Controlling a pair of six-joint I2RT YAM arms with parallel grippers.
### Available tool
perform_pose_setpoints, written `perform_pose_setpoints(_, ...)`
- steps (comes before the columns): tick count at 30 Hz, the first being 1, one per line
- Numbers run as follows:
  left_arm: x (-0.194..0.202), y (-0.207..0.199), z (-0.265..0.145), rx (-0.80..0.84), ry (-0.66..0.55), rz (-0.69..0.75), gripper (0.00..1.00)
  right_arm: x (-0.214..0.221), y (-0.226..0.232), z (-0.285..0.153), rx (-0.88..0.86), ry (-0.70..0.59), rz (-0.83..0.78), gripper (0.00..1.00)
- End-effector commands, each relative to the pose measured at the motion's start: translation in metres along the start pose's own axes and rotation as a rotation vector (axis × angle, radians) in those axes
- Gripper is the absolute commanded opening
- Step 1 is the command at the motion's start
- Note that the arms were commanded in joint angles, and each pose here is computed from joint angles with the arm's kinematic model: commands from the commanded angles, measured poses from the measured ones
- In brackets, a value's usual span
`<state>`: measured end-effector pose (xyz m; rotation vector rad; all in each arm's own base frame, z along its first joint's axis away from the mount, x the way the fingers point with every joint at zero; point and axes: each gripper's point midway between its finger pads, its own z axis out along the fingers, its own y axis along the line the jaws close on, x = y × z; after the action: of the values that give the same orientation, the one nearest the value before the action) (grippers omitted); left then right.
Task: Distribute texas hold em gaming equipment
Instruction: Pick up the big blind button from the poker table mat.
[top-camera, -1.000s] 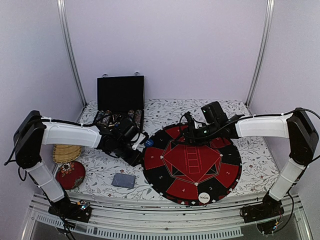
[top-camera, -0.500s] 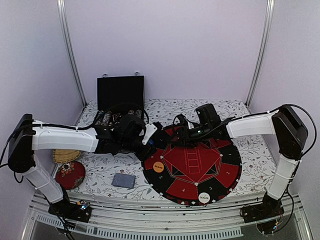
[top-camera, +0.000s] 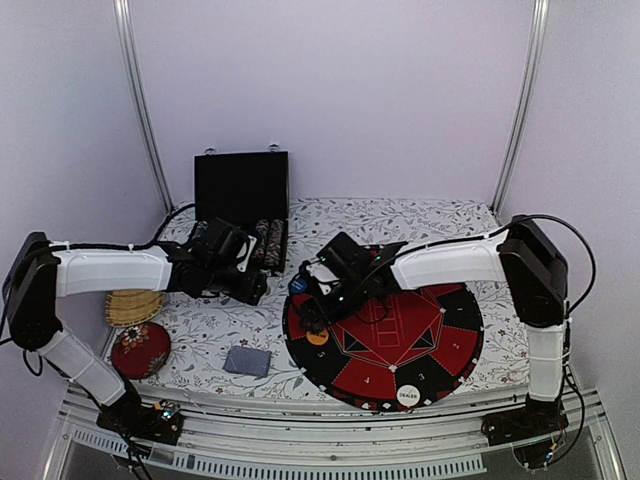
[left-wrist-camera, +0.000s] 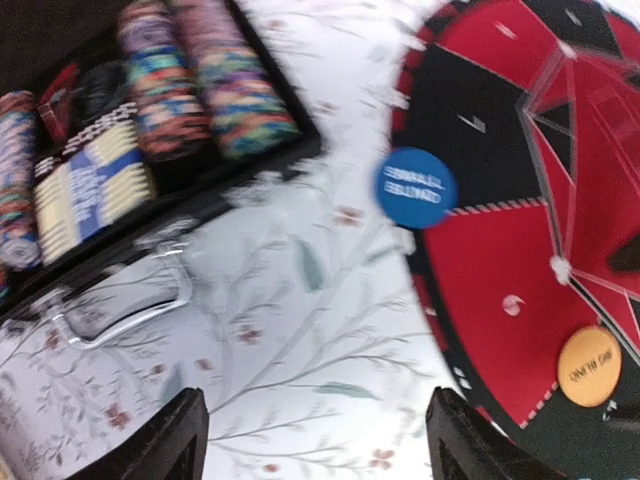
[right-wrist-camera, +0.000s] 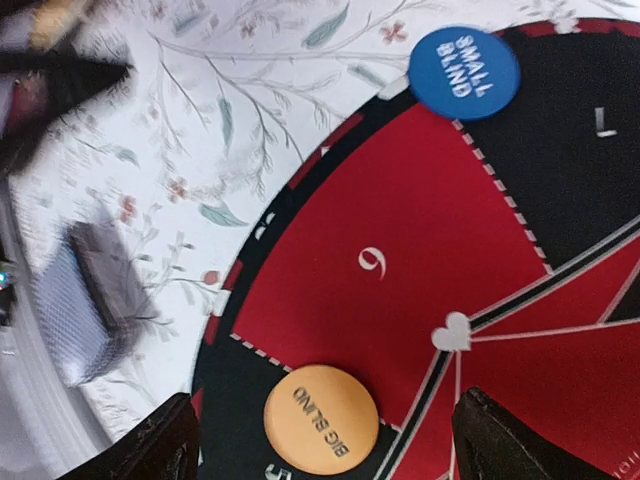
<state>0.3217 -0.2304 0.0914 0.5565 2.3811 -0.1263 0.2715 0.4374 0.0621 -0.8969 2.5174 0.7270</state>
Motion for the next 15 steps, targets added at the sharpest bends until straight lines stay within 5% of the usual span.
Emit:
perform_pose_setpoints(1,-0.011,0.020,-0.018,-0.025,-0.043,-0.086,0.81,0.025,-0.024,0.023,0.240,0.123,-0.151,0.89)
perform_pose_setpoints(10,-0.007,0.030,-0.018,-0.051,-0.035,-0.074,0.83,0.053,-0.015,0.035,0.314,0.195,-0.280,0.81)
perform_pose_setpoints(15,-0.006,0.030,-0.015,-0.055,-0.026,-0.063,0.83,0.068,-0.029,0.035,0.379,0.248,-0.292,0.63)
